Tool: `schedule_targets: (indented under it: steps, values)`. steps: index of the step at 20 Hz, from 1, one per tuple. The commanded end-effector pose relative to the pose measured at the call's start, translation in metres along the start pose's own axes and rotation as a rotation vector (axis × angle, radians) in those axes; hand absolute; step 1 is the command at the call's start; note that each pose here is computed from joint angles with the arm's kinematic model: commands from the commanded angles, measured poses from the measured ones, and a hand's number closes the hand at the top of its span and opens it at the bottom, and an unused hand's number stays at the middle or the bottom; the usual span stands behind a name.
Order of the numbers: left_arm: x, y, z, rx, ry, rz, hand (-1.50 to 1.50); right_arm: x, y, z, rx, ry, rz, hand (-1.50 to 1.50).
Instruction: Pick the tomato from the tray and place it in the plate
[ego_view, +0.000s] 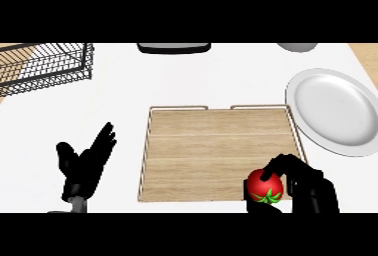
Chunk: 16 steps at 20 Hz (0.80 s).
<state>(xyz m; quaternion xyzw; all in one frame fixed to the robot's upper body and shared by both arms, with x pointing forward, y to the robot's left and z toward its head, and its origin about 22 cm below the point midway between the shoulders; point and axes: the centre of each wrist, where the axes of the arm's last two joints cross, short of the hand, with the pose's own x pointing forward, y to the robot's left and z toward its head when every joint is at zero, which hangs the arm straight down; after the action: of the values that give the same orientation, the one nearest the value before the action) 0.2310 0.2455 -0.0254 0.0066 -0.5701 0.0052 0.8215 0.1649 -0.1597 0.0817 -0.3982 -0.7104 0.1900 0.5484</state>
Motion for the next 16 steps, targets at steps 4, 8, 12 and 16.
schedule_targets:
  steps: [4,8,12,16]
  values:
    - [-0.014,-0.012,0.0,-0.002,0.009,0.012,0.0,-0.047,-0.026,-0.021,-0.174,0.117,-0.173,1.5]
    - [-0.015,-0.007,-0.003,-0.009,0.033,-0.025,0.0,-0.085,-0.026,-0.042,-0.255,0.118,-0.126,1.5]
    - [-0.014,-0.005,-0.005,-0.023,0.007,-0.01,0.0,-0.125,-0.043,-0.091,-0.354,0.136,-0.075,1.5]
    - [-0.01,-0.008,-0.005,-0.02,0.019,-0.013,0.0,-0.157,-0.051,-0.126,-0.394,0.155,-0.049,1.5]
